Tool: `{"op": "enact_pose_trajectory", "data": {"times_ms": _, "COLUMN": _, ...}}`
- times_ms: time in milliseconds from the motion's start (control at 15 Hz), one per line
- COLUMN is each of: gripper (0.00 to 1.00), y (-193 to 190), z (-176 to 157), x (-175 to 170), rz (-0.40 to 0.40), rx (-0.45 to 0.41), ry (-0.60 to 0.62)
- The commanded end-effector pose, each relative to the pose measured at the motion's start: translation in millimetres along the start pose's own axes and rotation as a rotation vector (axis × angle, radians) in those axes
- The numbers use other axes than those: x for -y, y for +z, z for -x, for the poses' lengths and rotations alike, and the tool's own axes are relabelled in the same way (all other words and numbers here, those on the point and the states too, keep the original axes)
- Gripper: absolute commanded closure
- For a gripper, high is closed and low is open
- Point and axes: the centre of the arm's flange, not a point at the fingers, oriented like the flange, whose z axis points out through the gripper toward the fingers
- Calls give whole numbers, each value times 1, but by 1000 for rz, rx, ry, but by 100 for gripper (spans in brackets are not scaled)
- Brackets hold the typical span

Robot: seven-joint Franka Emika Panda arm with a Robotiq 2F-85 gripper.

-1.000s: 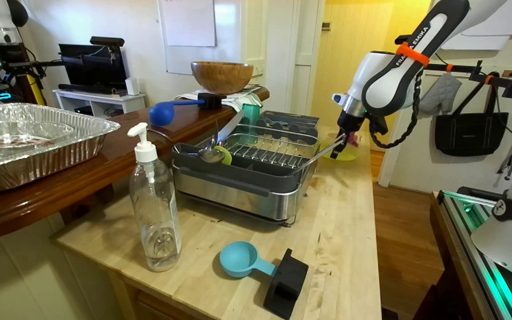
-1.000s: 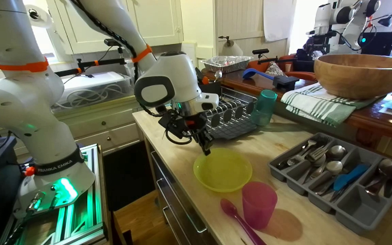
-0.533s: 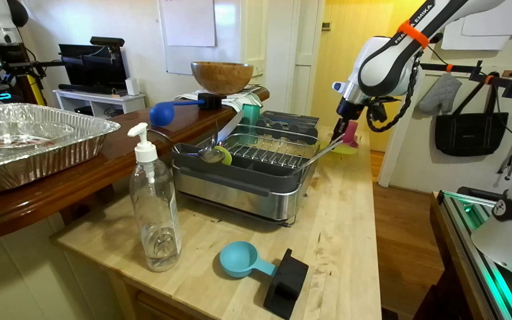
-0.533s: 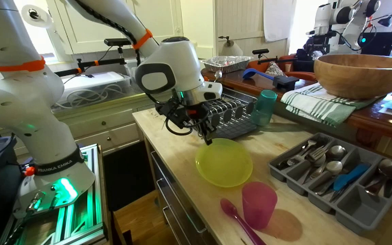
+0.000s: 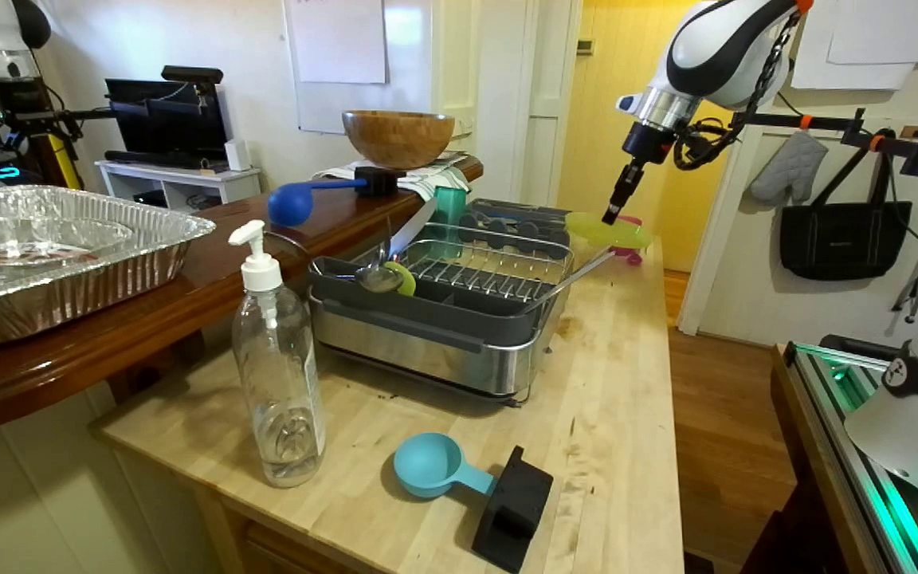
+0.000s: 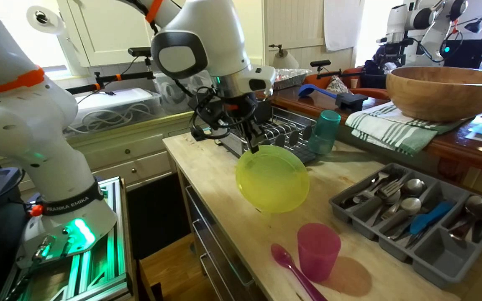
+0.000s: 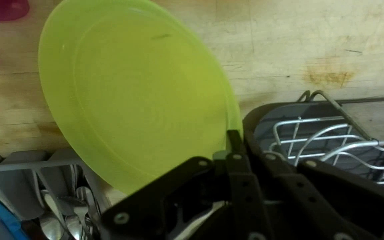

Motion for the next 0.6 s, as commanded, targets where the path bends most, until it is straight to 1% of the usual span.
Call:
{"op": "enact_pose_trajectory", "data": {"times_ms": 0, "gripper": 99, "y": -38, "z": -4, "x": -2, "rz": -70, "rx": -15, "ry": 11}}
{"op": "enact_pose_trajectory", "data": {"times_ms": 333, "gripper": 99, "y": -71, "z": -17, "x": 10, "rz": -158, "rx": -53, "ry": 24}}
{"op": "enact_pose_trajectory", "data": {"times_ms": 533, "gripper": 99, "y": -85, "z": -23, "x": 20, "rz": -221, "rx": -96, "ry": 40}}
